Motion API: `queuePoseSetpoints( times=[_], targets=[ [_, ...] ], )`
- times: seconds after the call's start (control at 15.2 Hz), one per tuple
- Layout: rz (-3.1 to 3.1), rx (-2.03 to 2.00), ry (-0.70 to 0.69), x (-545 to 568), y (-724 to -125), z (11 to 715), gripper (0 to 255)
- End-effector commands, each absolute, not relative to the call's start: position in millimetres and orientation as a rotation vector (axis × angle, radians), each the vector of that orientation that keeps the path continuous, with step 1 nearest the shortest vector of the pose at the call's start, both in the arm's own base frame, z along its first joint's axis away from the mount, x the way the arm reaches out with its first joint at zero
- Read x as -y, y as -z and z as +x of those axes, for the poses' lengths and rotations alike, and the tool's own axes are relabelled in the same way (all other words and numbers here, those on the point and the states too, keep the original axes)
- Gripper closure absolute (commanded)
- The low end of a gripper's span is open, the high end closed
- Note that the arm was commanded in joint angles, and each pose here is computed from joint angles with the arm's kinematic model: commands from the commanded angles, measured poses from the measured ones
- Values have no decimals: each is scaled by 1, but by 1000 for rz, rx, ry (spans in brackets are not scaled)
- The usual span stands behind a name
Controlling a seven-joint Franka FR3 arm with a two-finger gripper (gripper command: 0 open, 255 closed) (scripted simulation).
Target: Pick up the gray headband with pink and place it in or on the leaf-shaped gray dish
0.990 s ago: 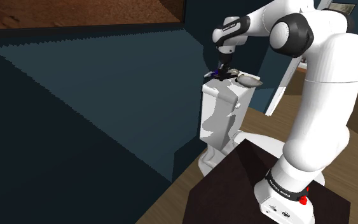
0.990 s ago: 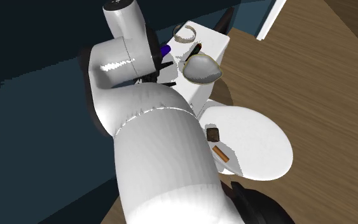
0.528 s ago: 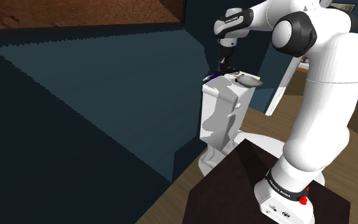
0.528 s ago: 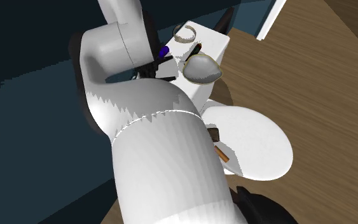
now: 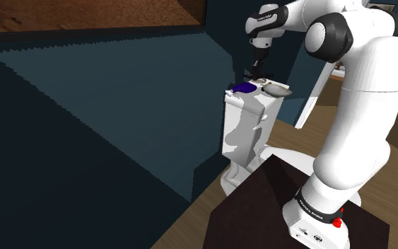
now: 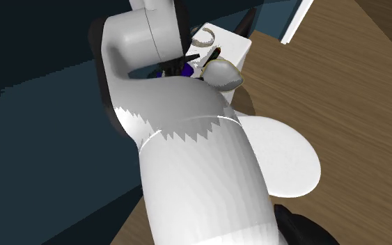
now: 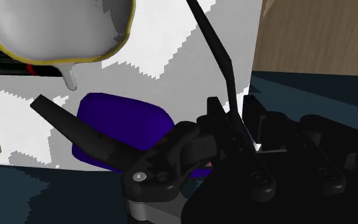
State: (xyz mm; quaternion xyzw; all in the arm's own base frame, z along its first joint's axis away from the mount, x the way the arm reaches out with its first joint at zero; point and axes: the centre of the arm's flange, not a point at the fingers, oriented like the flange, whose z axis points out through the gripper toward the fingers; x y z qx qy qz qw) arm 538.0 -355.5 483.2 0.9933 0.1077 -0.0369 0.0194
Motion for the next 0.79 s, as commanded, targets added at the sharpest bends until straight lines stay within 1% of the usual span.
queuePoseSetpoints(
  times=[0.0,0.59,0.73],
  targets=[
    [3082,-336,115,378,-486,525,255],
    [3082,-336,115,487,-487,460,255],
    [3082,-336,115,487,-477,460,255]
  ],
)
